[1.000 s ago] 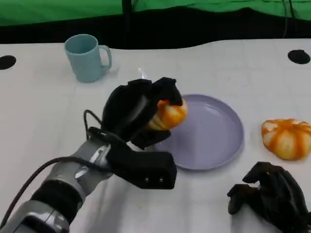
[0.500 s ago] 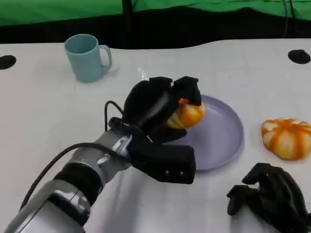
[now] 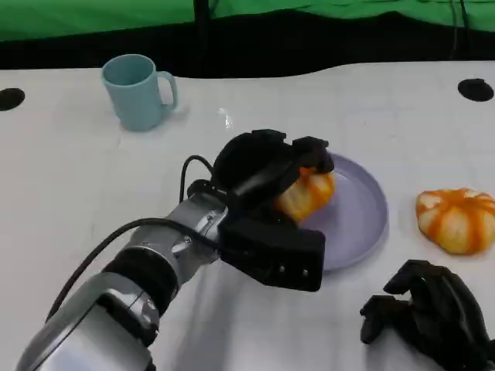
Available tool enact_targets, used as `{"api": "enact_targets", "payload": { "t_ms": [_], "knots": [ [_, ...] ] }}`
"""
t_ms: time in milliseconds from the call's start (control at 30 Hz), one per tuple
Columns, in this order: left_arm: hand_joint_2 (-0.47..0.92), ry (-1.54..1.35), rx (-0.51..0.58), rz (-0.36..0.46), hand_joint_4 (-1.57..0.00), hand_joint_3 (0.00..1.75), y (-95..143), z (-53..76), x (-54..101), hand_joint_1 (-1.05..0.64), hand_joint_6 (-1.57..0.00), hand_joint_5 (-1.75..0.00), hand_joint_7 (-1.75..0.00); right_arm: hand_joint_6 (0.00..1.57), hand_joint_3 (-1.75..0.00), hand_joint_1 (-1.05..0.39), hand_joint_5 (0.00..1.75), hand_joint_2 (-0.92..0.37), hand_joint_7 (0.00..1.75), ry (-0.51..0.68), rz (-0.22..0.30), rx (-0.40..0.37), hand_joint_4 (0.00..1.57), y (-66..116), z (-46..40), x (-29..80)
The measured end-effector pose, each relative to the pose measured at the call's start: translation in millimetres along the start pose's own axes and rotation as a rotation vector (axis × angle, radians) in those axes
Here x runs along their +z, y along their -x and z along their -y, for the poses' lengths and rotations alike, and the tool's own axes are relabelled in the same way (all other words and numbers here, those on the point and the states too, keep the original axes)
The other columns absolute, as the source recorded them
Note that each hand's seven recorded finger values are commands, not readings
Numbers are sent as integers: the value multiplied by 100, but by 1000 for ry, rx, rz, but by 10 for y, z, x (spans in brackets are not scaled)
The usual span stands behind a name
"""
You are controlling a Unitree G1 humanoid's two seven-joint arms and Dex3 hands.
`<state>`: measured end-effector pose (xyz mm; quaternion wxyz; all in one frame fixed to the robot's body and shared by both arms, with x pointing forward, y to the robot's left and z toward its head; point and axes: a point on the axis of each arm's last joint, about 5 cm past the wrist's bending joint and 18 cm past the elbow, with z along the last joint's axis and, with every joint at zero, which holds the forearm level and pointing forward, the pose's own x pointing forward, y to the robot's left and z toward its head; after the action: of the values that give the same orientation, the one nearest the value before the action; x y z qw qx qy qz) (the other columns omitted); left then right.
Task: Grasp the bread from the table and place it into the plate.
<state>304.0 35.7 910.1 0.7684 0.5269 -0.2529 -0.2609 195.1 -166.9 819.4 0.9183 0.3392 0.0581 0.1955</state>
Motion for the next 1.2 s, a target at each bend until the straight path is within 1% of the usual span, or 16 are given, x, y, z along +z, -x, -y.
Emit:
{"api": "enact_targets", "payload": {
  "t_ms": [33,67,100,133,233,300,500,567,667,733,900,1067,1133,1200],
  "knots": [
    [92,-3,-22,-6,-22,29,-6,-7,-1,-64,-29,-55,-2,157,-1,-105,79,-78,34,0,0,1,154,-1,-1,0],
    [92,-10,-40,-10,-21,29,-11,-12,-2,-66,-27,-50,-1,157,-1,-105,79,-78,34,0,0,1,154,-1,-2,-1],
    [92,-16,-54,-15,-20,29,-13,-12,-3,-67,-26,-47,0,157,-1,-105,79,-78,34,0,-1,1,154,-2,-2,-1],
    [92,-21,-63,-18,-17,31,-13,-11,-3,-75,-19,-45,0,157,0,-105,80,-77,34,0,-1,1,154,-2,-2,-1],
    [92,-40,-93,-28,-15,33,-17,-12,-5,-83,-12,-44,0,157,0,-105,80,-78,34,1,-1,0,154,-3,-5,-1],
    [92,-49,-112,-36,-14,34,-23,-19,-6,-85,-11,-44,0,157,0,-105,80,-78,34,1,-1,-2,154,-4,-5,-1],
    [92,-56,-148,-35,-15,33,-39,-69,-7,-91,-14,-45,-2,157,0,-105,80,-77,34,1,-2,-2,153,-4,-5,-2],
    [92,-55,-154,-26,-17,31,-46,-108,-9,-90,-18,-47,-4,157,0,-105,80,-78,34,1,-2,-2,153,-3,-5,-3],
    [92,-50,-128,-6,-21,30,-35,-170,-33,-90,-22,-49,-6,157,-1,-105,81,-78,34,1,-1,0,153,-2,-4,-4],
    [92,-28,-106,4,-22,30,-1,-190,-57,-89,-23,-49,-6,157,-1,-105,81,-79,34,3,1,0,153,-2,-4,-4],
    [92,3,-96,-1,-24,33,132,-187,-136,-85,-21,-49,-4,157,0,-105,81,-77,34,7,5,0,153,-1,-2,1],
    [92,31,-59,-1,-27,36,274,-189,-193,-80,-21,-50,-3,157,0,-105,81,-78,35,7,4,-1,153,0,0,4],
    [92,54,-45,-5,-36,33,324,-178,-206,-75,-26,-54,-5,157,0,-105,81,-77,35,7,3,-1,152,0,0,4],
    [92,92,-21,3,-41,32,363,-176,-215,-73,-30,-56,-7,157,0,-105,81,-77,35,5,1,-1,152,-1,-1,5]
  ]
}}
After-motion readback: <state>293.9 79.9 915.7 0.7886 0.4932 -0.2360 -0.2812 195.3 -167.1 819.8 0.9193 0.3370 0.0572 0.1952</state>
